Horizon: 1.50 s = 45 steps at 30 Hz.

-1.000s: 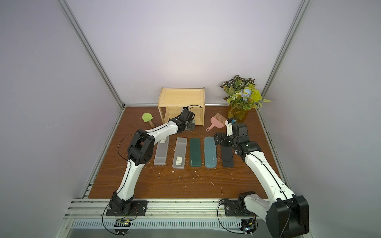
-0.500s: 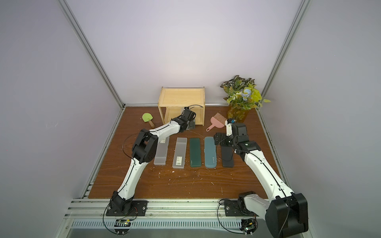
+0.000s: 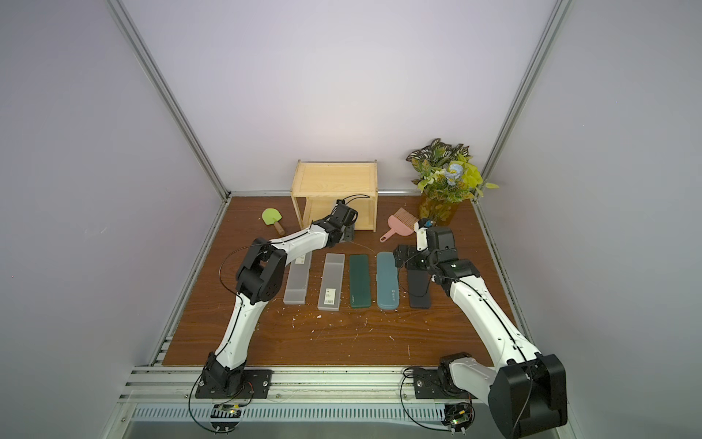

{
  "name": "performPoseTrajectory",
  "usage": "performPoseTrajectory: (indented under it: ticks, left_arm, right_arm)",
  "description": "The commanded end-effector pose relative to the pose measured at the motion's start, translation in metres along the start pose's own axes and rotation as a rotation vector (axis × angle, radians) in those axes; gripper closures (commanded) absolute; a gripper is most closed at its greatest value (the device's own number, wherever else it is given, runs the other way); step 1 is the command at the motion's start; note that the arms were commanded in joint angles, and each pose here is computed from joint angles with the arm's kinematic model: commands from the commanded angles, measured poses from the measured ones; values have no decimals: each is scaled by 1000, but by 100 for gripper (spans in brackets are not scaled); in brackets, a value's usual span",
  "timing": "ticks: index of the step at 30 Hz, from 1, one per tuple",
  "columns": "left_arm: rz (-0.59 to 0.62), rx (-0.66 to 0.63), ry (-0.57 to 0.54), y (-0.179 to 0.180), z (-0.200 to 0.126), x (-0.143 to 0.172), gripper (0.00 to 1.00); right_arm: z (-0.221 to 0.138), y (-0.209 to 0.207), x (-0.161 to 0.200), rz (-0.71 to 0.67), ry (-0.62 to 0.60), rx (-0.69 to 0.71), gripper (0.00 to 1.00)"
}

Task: Remove the pencil cases from the shelf
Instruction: Pick up the pencil case from the shelf, then place the pencil case at the center of the board.

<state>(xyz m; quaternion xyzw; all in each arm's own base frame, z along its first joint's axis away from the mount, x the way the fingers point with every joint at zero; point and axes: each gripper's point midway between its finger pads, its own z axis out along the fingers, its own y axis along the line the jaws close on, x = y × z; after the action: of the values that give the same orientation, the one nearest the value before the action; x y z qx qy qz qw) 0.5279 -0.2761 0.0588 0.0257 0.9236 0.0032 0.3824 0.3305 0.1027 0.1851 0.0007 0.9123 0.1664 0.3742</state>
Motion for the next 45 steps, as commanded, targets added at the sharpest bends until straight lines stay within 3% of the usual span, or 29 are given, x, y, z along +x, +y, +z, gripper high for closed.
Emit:
performPoseTrajectory:
  ticks: [1, 14, 18, 23, 30, 40, 45]
  left_arm:
    - [-13, -11, 4, 14, -17, -7, 49]
    - [8, 58, -3, 29, -101, -1, 48]
    - [31, 11, 47, 50, -122, 38, 48]
    - [-40, -27, 49, 85, -166, 82, 48]
    - [-110, -113, -13, 143, -218, 111, 48]
    - [-237, -149, 29, 197, -231, 159, 48]
    - [-247, -182, 54, 211, -228, 163, 48]
  right_arm:
    - [-12, 9, -19, -8, -55, -28, 1]
    - [-18, 13, -15, -3, -71, -59, 1]
    - [-17, 15, -13, -3, -70, -73, 1]
    - [-9, 17, -10, -10, -58, -95, 1]
    - [4, 19, -7, -25, -27, -117, 1]
    - [5, 24, -11, -20, -35, -140, 1]
    - [7, 25, -7, -9, -28, -152, 1]
